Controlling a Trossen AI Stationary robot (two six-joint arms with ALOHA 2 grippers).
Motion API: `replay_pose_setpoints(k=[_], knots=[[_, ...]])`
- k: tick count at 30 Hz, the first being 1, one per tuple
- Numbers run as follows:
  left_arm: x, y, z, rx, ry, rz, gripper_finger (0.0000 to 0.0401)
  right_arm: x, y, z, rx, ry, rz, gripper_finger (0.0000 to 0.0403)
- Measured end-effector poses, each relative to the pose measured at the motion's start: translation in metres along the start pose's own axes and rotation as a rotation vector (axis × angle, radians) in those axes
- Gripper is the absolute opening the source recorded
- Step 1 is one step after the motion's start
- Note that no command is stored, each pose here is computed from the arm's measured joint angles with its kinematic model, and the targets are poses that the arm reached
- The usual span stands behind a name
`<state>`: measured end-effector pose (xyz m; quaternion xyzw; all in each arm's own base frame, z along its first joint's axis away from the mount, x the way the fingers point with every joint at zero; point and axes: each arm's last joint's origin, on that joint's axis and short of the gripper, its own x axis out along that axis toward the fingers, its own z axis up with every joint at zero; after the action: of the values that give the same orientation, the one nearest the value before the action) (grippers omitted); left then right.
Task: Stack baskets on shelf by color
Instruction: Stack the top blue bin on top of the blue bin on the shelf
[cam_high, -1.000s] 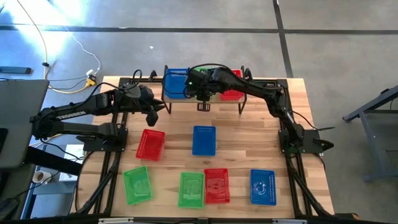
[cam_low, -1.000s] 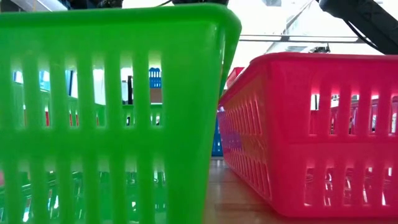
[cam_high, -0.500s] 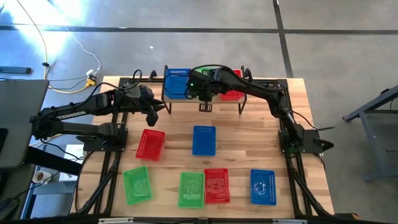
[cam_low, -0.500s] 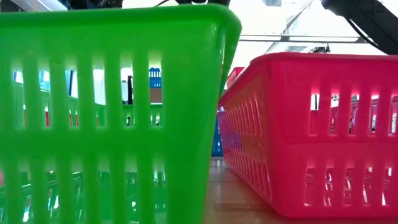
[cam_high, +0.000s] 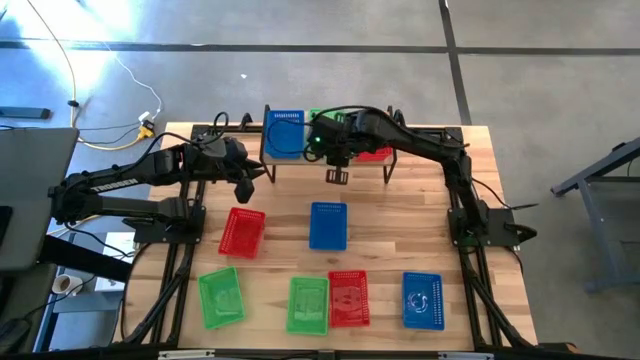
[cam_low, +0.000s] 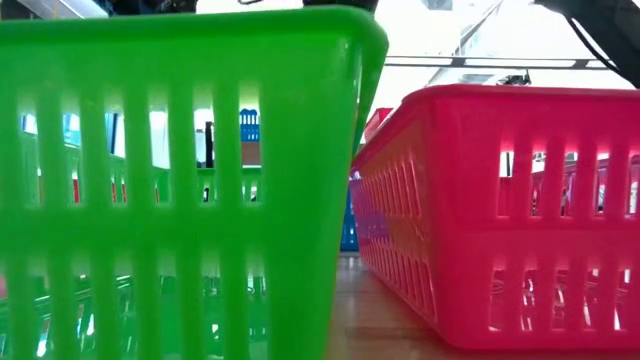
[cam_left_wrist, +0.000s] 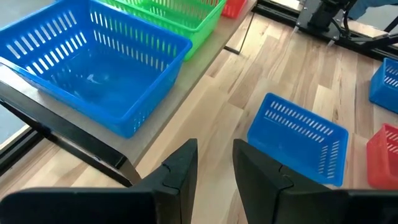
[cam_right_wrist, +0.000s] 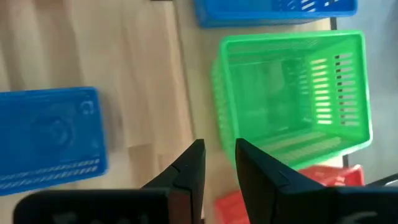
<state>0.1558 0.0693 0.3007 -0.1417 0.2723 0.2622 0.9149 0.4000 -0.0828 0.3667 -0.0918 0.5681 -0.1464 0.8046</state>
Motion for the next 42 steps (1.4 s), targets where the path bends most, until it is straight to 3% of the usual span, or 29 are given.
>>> replay_pose_setpoints(k=[10, 19, 27, 34, 42], knots=[[-0.001, 0.002, -0.013, -0.008, 0.134, 0.008, 0.0096, -0.038, 0.028, -0.012, -0.035, 0.002, 0.028, 0.0078], [0.002, 0.001, -0.016, -0.009, 0.184, -0.027, 0.0142, -0.079, 0.03, -0.029, 0.022, -0.057, -0.045, 0.0078], [0.002, -0.008, -0.023, 0.0, 0.298, -0.219, 0.0154, -0.106, 0.022, -0.043, 0.074, -0.123, -0.037, 0.0078], [0.0, -0.026, -0.027, 0.092, 0.305, -0.284, 0.0154, -0.103, 0.024, -0.045, 0.116, -0.105, 0.0, 0.0078], [0.017, -0.061, -0.017, 0.189, 0.159, -0.409, 0.0154, -0.081, 0.022, -0.048, 0.141, -0.02, -0.093, 0.0078]])
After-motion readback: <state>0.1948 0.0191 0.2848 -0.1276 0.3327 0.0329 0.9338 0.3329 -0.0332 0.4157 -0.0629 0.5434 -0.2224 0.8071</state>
